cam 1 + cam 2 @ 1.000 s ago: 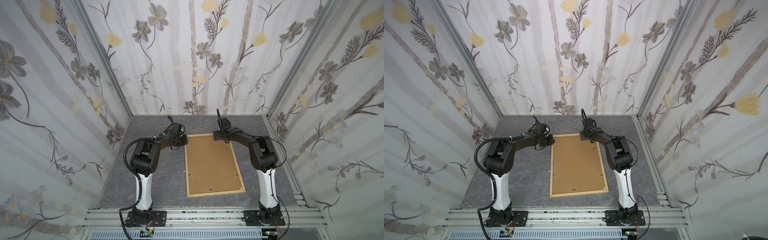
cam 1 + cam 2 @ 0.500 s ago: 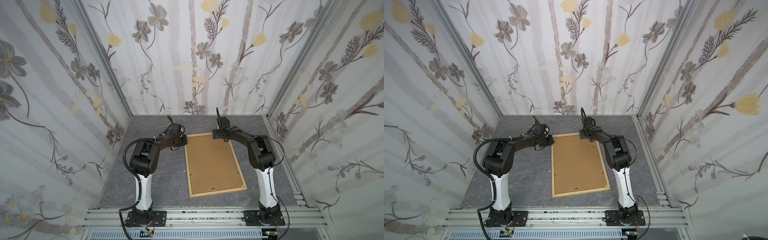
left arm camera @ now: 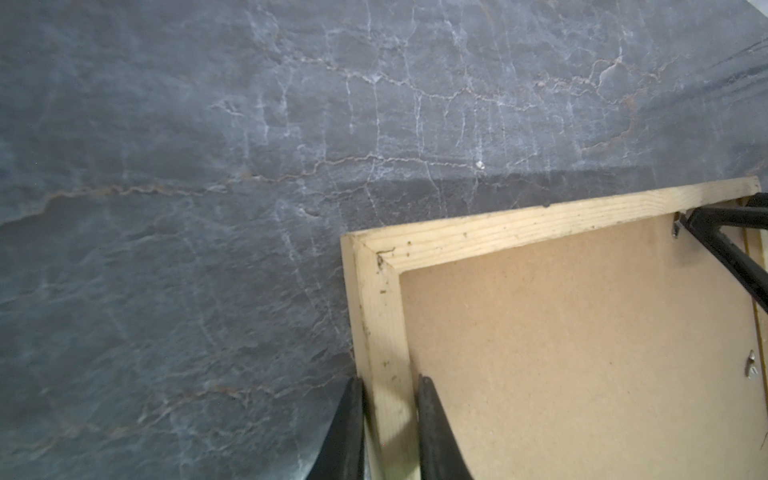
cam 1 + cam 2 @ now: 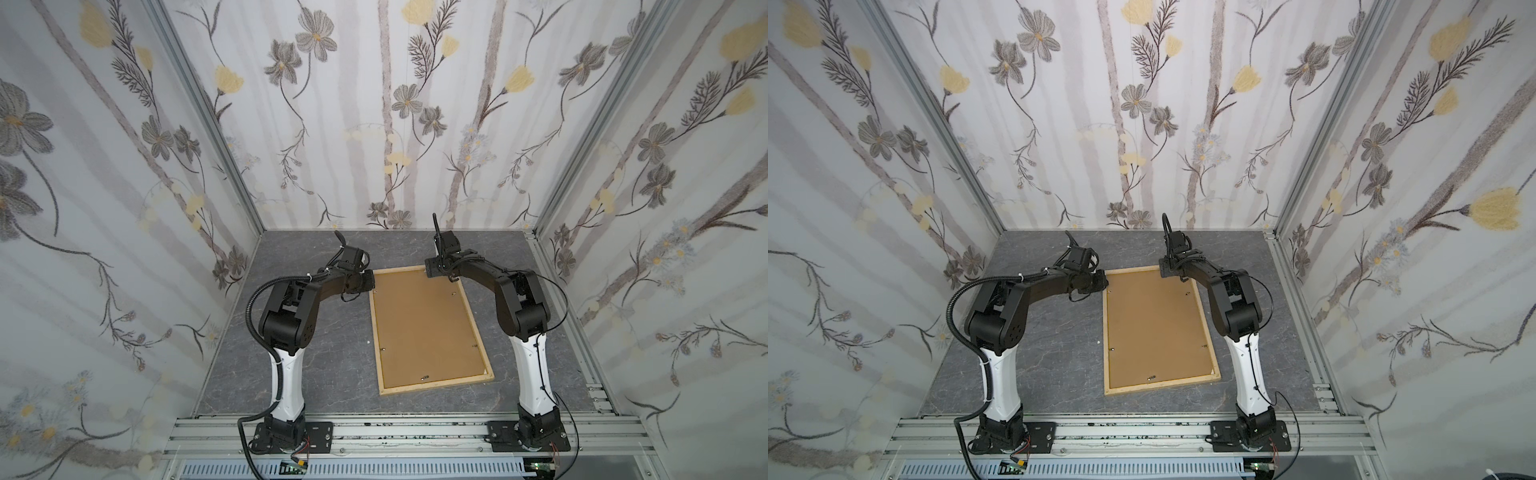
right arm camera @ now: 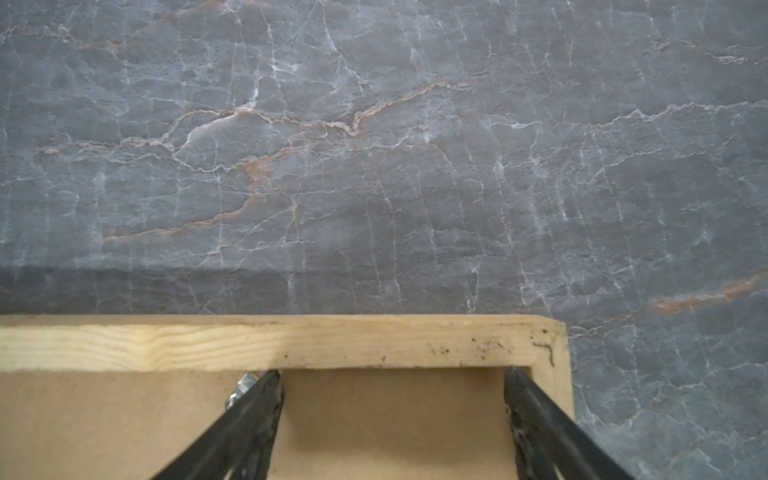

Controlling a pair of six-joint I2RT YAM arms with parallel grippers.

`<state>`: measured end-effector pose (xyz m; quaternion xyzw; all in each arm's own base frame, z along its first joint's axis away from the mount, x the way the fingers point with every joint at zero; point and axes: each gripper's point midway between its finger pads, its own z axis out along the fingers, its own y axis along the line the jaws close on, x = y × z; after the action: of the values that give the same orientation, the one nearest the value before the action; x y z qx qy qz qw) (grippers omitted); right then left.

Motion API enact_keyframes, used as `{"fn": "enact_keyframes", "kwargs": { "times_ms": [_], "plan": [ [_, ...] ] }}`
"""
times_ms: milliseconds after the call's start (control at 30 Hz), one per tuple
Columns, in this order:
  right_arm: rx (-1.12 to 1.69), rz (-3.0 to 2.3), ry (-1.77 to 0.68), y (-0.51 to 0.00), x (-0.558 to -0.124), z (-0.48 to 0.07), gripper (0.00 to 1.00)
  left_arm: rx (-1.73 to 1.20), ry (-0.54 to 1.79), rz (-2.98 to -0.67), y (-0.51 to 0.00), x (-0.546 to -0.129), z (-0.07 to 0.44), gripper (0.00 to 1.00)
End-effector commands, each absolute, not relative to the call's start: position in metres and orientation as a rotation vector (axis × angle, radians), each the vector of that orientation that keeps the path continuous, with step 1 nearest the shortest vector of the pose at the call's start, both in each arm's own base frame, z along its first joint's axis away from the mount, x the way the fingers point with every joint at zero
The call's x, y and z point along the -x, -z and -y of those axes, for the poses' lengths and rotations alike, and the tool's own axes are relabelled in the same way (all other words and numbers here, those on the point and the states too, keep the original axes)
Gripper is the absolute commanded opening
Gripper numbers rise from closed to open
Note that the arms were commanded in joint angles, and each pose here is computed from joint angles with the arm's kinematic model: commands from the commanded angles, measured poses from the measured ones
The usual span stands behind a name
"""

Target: Put the photo into the frame

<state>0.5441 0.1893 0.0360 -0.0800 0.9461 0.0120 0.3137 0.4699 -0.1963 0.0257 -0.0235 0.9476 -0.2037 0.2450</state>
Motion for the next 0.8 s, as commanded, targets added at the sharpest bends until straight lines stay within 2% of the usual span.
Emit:
{"fn": "enact_keyframes", "kwargs": {
  "times_ms": [0, 400, 767],
  "plan": [
    [0.265, -2.521, -0.059, -0.025, -0.538, -0.199, 0.83, 0.015, 0.522, -2.708, -0.007, -0.445, 0.191, 0.16],
    [0.296, -2.515, -0.267, -0.028, -0.535, -0.222, 0.83, -0.024, 0.521, -2.712, -0.008, -0.442, 0.196, 0.16],
    [0.17, -2.464, -0.283, -0.051, -0.535, -0.193, 0.84, 0.026, 0.483, -2.71, -0.007, -0.447, 0.184, 0.16]
  ]
}}
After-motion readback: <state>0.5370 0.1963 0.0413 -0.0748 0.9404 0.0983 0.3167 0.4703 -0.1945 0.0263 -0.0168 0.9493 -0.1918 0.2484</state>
